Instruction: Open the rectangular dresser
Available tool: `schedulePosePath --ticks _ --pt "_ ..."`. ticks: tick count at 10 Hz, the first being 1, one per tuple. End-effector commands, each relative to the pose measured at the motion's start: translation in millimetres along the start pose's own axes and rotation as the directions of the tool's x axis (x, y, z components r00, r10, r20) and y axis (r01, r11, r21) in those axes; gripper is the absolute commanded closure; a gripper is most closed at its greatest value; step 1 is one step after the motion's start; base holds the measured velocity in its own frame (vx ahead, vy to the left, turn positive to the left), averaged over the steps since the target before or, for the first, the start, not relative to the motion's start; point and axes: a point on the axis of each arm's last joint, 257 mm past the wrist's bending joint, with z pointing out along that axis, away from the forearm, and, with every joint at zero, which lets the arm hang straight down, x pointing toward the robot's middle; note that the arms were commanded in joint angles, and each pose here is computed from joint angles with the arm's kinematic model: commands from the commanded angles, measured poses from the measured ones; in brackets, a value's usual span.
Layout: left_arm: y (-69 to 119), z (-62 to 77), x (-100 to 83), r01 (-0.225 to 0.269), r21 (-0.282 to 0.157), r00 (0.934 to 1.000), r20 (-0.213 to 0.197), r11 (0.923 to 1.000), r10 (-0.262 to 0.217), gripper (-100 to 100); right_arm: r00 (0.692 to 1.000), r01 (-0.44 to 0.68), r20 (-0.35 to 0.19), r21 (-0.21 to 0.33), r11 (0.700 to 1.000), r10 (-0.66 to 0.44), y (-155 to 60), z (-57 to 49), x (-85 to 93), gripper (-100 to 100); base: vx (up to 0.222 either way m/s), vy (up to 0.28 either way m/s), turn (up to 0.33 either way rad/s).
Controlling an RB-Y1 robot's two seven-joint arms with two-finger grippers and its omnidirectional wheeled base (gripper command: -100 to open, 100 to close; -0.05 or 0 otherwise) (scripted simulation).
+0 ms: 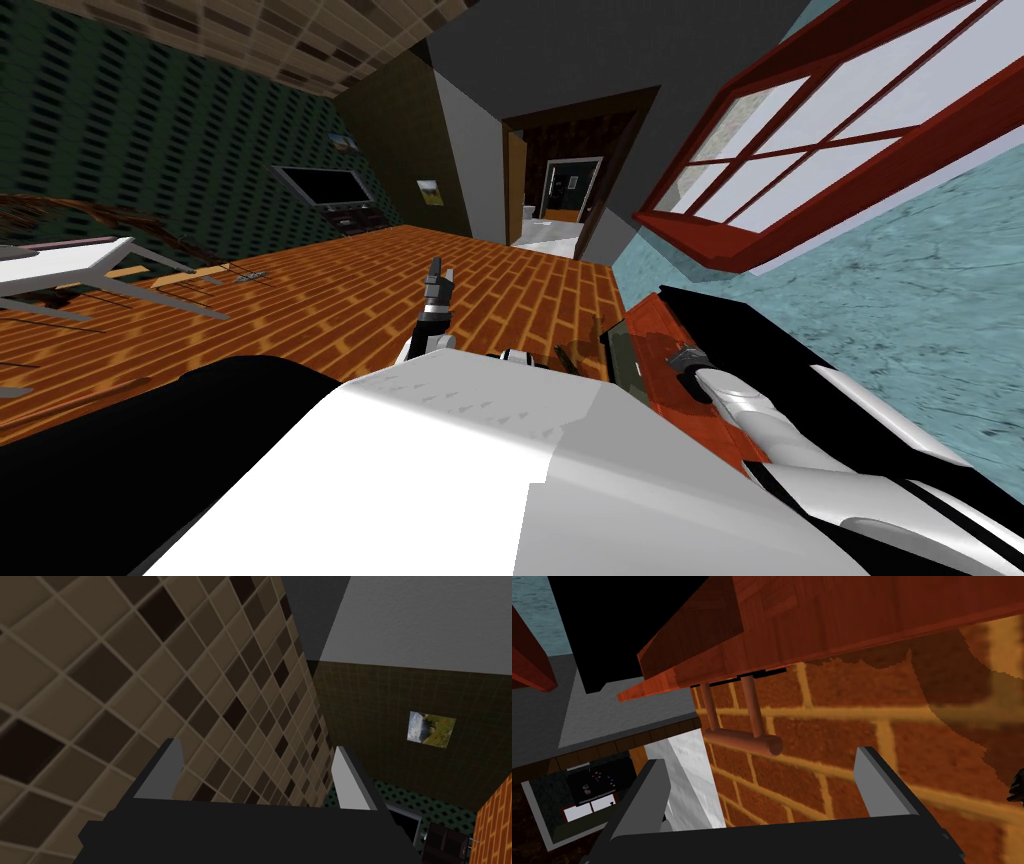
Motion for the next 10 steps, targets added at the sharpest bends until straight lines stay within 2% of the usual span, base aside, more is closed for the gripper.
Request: schedulePosePath --ticks 1,4,5,6,7,10 --pt "0.0 0.0 0.0 0.000 0.000 1.0000 0.000 1.0000 0.000 0 1.000 0.014 -0.014 0.000 1.000 -0.014 -1 3.2 -1.1 -100 -0.026 -0.018 0.006" --pt "0.0 0.0 0.0 0.000 0.000 1.0000 0.000 1.0000 0.000 0 1.000 0.011 -0.011 -0.009 1.000 -0.011 3 3.2 -2.7 -100 -0.005 -0.003 0.000" --pt "0.0 0.0 0.0 0.000 0.000 1.0000 0.000 1.0000 0.000 0 0.999 0.032 -0.037 0.013 0.999 -0.032 -12 5.9 2.5 -100 -0.016 -0.010 0.001" --pt "0.0 0.0 0.0 0.000 0.000 1.0000 0.000 1.0000 0.000 0 0.999 0.016 -0.031 -0.006 1.000 -0.017 -2 5.9 -0.1 -100 -0.024 -0.018 0.006" --pt "0.0 0.0 0.0 0.000 0.000 1.0000 0.000 1.0000 0.000 0 0.997 0.051 -0.058 0.012 0.999 -0.050 -15 8.0 5.7 -100 -0.037 -0.028 0.001" --pt "0.0 0.0 0.0 0.000 0.000 1.0000 0.000 1.0000 0.000 0 0.998 0.035 -0.056 0.001 0.999 -0.035 -9 7.8 4.8 -100 -0.018 -0.012 0.000"
